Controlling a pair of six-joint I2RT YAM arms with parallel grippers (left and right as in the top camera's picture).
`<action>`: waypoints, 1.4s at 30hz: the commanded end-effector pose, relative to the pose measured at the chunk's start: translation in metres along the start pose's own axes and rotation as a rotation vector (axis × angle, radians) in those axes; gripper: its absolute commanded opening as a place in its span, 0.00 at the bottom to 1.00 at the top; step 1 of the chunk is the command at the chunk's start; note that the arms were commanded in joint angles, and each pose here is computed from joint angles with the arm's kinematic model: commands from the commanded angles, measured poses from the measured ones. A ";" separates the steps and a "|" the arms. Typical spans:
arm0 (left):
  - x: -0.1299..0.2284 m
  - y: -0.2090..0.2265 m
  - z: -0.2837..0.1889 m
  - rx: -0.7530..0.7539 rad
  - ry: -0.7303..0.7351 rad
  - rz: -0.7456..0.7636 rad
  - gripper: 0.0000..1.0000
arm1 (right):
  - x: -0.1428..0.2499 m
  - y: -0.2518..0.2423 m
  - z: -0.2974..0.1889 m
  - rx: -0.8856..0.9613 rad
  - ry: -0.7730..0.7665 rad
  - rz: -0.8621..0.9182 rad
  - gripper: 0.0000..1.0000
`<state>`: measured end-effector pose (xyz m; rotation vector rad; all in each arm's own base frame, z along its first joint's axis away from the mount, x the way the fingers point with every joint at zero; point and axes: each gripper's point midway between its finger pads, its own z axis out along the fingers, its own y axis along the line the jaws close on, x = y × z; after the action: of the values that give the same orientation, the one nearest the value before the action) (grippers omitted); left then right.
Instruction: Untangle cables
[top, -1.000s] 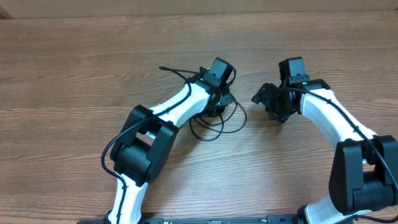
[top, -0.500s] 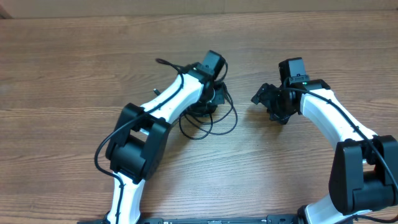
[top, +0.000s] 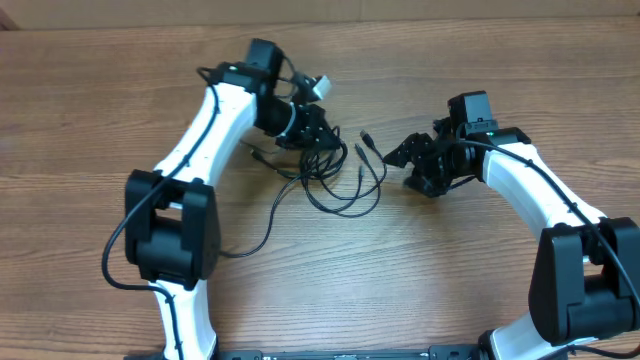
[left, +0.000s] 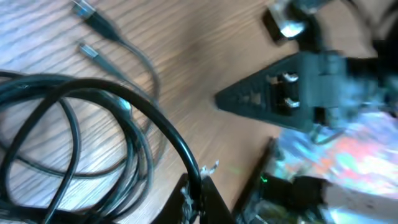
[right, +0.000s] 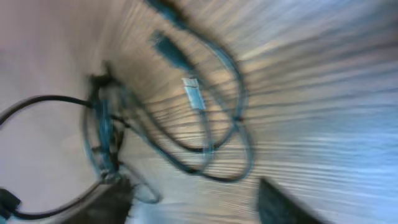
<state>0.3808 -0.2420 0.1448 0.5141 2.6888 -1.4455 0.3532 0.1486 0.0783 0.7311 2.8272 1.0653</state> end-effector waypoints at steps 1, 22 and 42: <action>-0.005 -0.044 -0.024 0.224 -0.062 0.169 0.04 | 0.014 0.025 -0.004 -0.126 0.075 -0.033 0.41; 0.012 -0.102 -0.127 -0.302 -0.296 0.329 0.04 | -0.003 -0.030 -0.005 0.157 -0.062 0.033 0.43; 0.025 -0.105 -0.162 -0.498 -0.379 0.326 0.04 | 0.047 0.038 0.003 -0.167 0.186 -0.137 0.65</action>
<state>0.3393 -0.1612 0.3157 0.5720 2.3722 -0.7000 0.3366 0.1752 0.0948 0.5790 2.8496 1.3015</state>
